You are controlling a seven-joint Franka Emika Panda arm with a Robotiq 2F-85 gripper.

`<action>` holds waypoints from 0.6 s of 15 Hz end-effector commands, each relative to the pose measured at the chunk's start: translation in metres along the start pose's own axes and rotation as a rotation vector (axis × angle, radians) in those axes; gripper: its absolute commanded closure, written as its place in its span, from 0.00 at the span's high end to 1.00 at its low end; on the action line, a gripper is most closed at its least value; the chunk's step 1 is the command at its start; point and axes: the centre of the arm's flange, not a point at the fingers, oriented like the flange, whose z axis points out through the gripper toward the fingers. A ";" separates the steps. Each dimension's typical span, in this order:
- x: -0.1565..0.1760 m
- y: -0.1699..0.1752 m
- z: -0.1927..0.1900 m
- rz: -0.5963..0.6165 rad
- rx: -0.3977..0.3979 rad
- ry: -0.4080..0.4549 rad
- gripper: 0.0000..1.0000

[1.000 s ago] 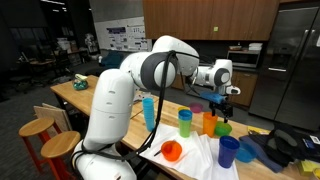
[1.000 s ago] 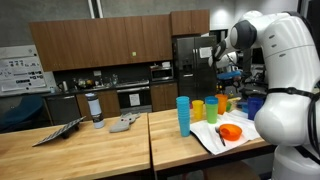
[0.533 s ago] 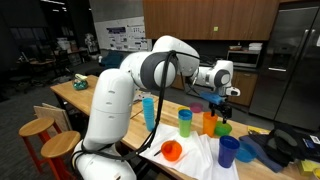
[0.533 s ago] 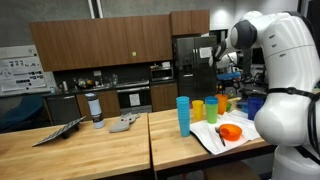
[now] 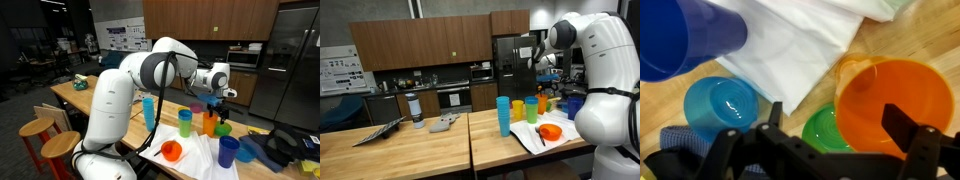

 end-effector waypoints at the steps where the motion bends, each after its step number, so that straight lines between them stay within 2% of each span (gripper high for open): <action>1: -0.012 -0.006 0.001 0.010 -0.005 0.018 1.00; 2: -0.012 -0.007 0.002 0.006 -0.005 0.017 0.75; 4: -0.014 -0.009 0.003 0.002 -0.006 0.019 0.68; 9: -0.014 -0.009 0.001 0.003 -0.003 0.020 0.28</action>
